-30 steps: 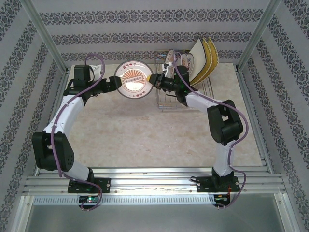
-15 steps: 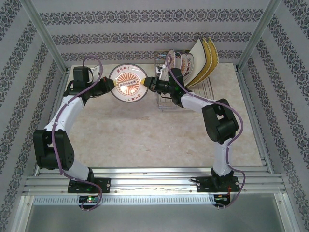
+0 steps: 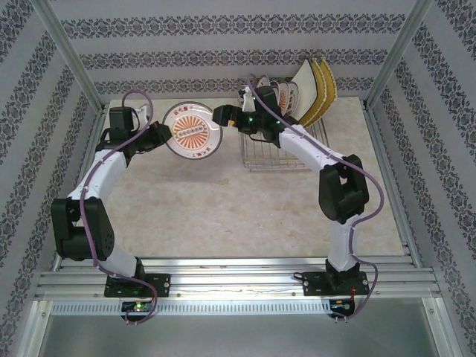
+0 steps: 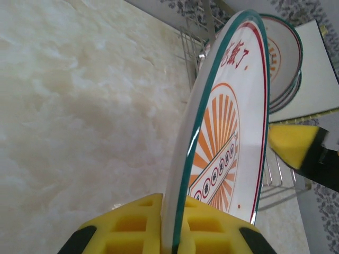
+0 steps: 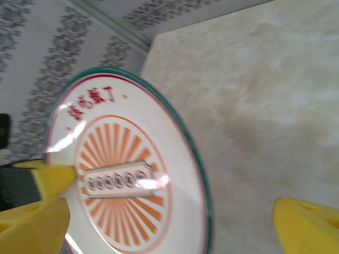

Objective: Unload the plates from the dish rack

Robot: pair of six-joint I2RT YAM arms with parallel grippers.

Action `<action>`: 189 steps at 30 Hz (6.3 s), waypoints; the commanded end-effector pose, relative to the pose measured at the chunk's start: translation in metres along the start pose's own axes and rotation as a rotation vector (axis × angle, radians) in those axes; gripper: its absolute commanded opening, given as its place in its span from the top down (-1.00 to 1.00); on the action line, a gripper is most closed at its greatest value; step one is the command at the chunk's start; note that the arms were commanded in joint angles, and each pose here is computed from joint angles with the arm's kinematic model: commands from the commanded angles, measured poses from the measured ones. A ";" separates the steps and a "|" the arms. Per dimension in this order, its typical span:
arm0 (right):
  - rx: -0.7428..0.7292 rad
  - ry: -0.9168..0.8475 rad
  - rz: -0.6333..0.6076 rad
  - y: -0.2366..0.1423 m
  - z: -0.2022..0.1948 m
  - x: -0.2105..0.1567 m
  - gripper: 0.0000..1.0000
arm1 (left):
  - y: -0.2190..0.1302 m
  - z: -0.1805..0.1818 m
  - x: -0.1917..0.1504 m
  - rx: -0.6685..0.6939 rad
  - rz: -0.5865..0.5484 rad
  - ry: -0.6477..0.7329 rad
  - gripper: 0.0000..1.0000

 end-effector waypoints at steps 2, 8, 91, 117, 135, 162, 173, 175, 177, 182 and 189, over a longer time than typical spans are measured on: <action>-0.315 -0.156 -0.002 -0.043 -0.022 0.010 -0.95 | -0.019 0.008 0.035 0.002 -0.139 -0.007 1.00; -0.588 -0.257 -0.048 -0.081 -0.052 0.028 -0.95 | -0.039 0.059 0.054 0.127 -0.254 -0.104 1.00; -0.758 -0.286 0.009 -0.089 -0.087 0.056 -0.96 | -0.018 0.256 -0.016 0.735 0.002 -0.206 0.22; -0.868 -0.320 -0.170 -0.041 -0.115 0.110 -0.92 | -0.001 0.066 0.003 0.601 0.334 0.270 -0.99; -0.892 -0.246 -0.272 -0.015 -0.154 0.127 -0.40 | 0.026 0.066 0.004 0.611 0.395 0.302 -0.99; -0.863 -0.204 -0.338 -0.004 -0.149 0.131 0.77 | 0.021 0.065 0.003 0.618 0.404 0.329 -0.99; -0.835 -0.227 -0.380 -0.022 -0.120 0.142 1.00 | 0.024 0.069 -0.005 0.617 0.420 0.306 -0.99; -0.828 -0.231 -0.392 -0.028 -0.112 0.146 1.00 | 0.023 0.067 -0.005 0.618 0.418 0.308 -0.99; -0.819 -0.235 -0.406 -0.035 -0.103 0.150 1.00 | 0.021 0.067 -0.004 0.622 0.416 0.311 -0.99; -0.816 -0.244 -0.438 -0.058 -0.079 0.157 1.00 | 0.019 0.066 -0.005 0.626 0.417 0.313 -0.99; -0.816 -0.273 -0.472 -0.086 -0.052 0.163 1.00 | 0.022 0.063 -0.007 0.617 0.417 0.313 -0.99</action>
Point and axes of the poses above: each hand's point on the last joint's axis, 136 mm out from that joint toward the fingers, its own y axis out along the fingers, its own z axis along the line the jaws close on, x = y × z, the point moved 1 cm from there along -y, back along the fingers, and after that the axes turned 6 degrees about y, right-handed, at the moved point
